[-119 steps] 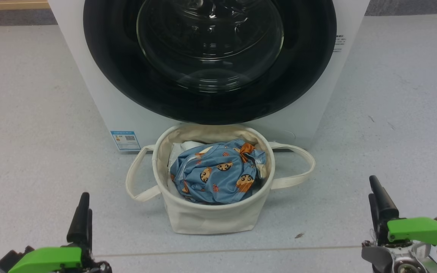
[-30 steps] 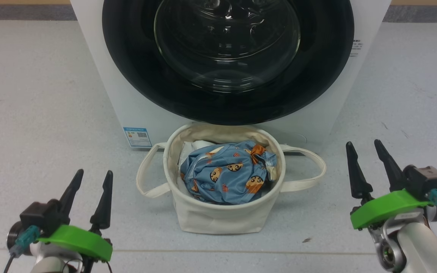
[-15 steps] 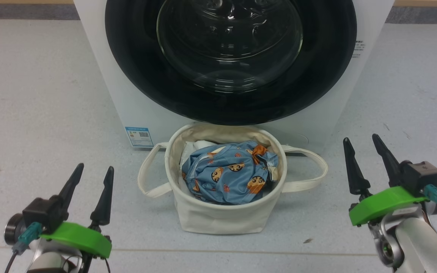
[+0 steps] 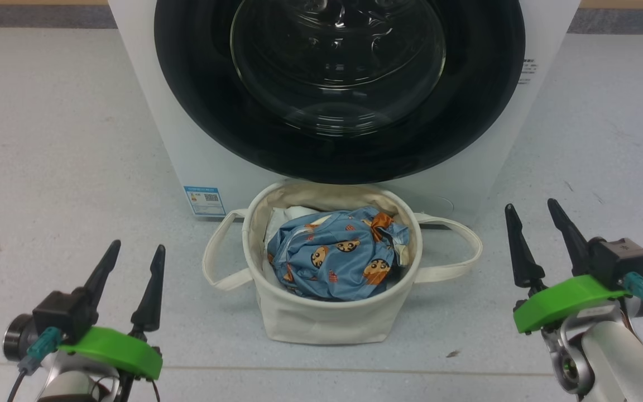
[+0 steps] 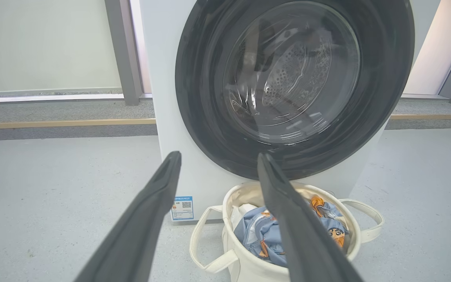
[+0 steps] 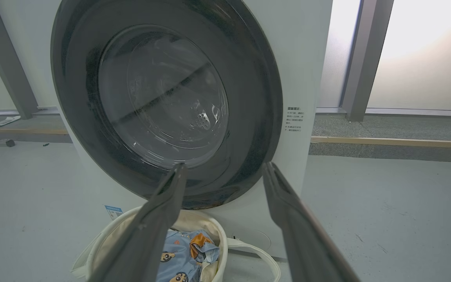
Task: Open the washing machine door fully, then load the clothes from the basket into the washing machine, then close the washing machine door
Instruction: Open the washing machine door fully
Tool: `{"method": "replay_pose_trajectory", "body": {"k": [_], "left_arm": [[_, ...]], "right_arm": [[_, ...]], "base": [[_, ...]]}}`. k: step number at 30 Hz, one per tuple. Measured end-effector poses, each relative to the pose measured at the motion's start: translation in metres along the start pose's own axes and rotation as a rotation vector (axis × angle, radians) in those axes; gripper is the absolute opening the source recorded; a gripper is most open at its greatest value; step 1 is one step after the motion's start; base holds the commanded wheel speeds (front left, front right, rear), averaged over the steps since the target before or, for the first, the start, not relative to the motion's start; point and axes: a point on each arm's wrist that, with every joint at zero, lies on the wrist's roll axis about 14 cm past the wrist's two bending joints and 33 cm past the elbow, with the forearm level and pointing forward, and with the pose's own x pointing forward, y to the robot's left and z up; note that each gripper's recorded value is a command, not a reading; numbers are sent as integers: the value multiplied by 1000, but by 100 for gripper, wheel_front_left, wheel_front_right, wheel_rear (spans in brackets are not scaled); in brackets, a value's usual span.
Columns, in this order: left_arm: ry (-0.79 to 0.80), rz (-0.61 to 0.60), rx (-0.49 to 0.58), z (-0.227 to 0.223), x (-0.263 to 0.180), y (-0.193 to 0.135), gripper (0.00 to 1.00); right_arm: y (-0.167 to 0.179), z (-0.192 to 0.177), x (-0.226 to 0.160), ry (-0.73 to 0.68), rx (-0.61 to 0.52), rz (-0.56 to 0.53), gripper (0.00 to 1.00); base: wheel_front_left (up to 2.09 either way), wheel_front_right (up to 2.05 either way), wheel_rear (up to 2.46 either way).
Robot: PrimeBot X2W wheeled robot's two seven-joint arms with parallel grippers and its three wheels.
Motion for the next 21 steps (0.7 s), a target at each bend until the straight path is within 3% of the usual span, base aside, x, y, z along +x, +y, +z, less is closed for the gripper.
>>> {"method": "replay_pose_trajectory", "body": {"k": [8, 21], "left_arm": [[-3, 8, 11, 1, 0, 3, 100], [16, -11, 12, -5, -1, -2, 100]], "right_arm": [[-1, -1, 0, 2, 3, -3, 100], [2, -1, -2, 4, 23, -2, 100]], "base": [[79, 51, -130], [132, 107, -239]]}}
